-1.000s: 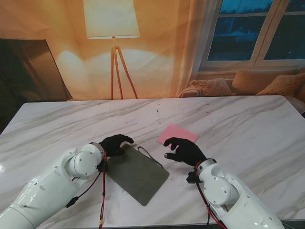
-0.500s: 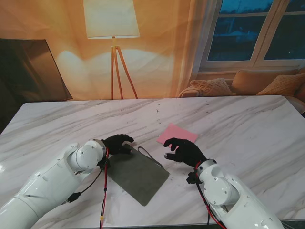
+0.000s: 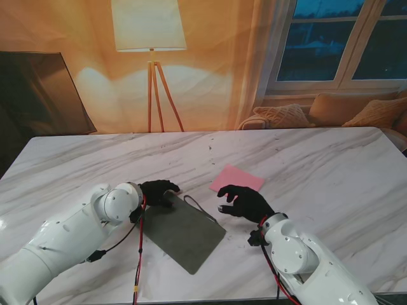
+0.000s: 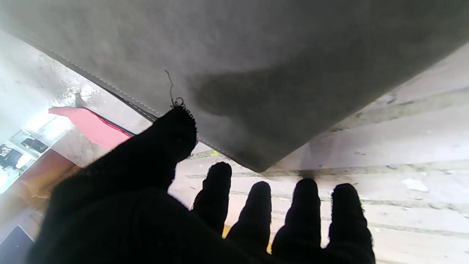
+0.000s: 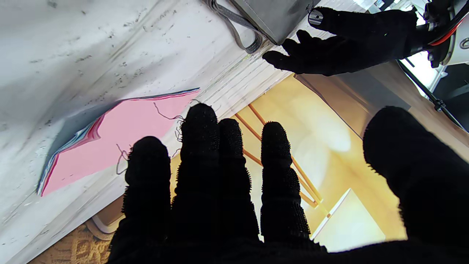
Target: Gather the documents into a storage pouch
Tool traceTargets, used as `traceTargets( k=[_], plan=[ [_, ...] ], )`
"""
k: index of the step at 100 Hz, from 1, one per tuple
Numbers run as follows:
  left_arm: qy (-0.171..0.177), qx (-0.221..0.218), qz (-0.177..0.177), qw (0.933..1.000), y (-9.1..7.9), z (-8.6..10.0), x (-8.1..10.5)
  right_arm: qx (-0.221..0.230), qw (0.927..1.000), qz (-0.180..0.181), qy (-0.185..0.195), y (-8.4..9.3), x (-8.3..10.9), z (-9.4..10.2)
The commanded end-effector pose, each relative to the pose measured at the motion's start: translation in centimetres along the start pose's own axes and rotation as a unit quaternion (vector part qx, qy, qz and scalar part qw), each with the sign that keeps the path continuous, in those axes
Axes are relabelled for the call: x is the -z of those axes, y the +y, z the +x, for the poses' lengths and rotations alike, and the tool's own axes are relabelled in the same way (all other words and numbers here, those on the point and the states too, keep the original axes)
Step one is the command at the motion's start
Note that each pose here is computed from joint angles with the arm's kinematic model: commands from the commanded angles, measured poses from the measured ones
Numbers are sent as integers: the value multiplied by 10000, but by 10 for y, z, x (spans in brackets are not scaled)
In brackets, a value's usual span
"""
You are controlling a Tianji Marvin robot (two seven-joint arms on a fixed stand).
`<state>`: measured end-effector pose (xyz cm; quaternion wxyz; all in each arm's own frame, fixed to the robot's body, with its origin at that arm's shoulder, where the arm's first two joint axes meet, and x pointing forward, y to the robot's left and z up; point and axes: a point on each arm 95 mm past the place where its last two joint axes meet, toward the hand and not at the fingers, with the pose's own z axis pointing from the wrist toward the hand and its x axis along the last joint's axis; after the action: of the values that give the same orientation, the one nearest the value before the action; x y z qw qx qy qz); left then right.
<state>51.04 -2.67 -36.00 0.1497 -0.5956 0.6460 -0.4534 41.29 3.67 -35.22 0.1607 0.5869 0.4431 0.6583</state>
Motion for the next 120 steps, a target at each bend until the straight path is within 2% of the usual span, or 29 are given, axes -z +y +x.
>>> traceTargets(
  k=[1,23,41,75,120],
  plan=[
    [26,17,-83,10000,0,3,-3,-18,10000,82,-9,-3,0,1],
    [-22,-250,-328,9991,-2,4,-5,-38,10000,86,-25,-4,0,2],
    [-93,-520,-380,9979,2,3,-4,-38,10000,69,-6,-4,0,2],
    [-181,-641,-272,9974,11,-1,-7,-21,10000,63,-1,-4,0,2],
    [-351,-727,-117,9967,32,-2,-9,-17,10000,91,0,-6,0,3]
  ],
)
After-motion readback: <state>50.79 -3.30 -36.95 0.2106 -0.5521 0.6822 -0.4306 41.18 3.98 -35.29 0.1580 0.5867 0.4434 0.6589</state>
